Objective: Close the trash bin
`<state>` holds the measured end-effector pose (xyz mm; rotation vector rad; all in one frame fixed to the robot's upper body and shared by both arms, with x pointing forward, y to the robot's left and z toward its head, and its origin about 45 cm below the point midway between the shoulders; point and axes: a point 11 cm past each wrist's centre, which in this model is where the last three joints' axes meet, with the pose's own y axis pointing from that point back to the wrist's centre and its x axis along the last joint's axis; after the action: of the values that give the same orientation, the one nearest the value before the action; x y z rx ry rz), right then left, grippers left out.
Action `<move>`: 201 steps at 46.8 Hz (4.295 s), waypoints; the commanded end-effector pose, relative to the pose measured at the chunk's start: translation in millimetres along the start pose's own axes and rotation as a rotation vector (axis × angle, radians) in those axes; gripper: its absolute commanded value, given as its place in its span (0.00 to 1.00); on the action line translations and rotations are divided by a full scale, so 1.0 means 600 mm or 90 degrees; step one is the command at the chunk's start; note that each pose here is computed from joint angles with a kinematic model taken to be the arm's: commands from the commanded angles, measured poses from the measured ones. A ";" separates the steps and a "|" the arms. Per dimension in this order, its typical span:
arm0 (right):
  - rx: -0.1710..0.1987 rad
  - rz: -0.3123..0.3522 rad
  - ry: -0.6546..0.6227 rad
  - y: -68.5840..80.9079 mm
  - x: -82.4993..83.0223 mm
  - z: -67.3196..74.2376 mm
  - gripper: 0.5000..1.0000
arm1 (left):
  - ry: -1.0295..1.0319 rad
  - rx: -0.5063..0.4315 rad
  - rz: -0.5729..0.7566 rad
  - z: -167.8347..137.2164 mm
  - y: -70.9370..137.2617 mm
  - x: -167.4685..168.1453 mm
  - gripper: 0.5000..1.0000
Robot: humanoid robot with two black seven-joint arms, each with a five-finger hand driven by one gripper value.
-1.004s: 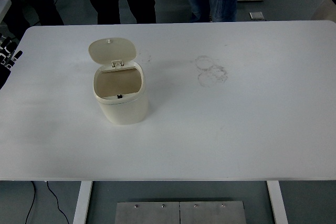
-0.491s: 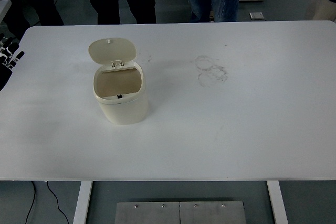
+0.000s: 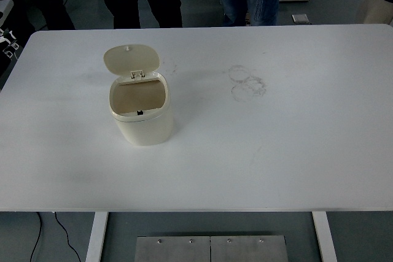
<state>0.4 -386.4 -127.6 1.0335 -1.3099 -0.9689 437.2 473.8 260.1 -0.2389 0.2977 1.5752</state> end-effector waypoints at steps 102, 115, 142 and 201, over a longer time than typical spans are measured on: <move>0.000 0.000 0.000 0.000 0.000 0.000 0.98 | -0.653 0.458 -0.425 0.088 0.014 -0.434 1.00; 0.001 0.000 0.000 0.000 0.000 0.000 0.98 | -0.671 0.479 -0.438 0.077 0.022 -0.448 1.00; 0.000 0.000 0.001 0.000 0.000 0.000 0.98 | -0.732 0.496 -0.485 0.073 0.047 -0.511 1.00; 0.000 0.001 0.001 0.000 0.000 0.000 0.98 | -0.771 0.609 -0.501 0.008 0.086 -0.482 1.00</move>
<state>0.4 -386.4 -127.6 1.0340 -1.3093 -0.9685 396.4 204.3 364.9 1.1744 -0.0481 0.4807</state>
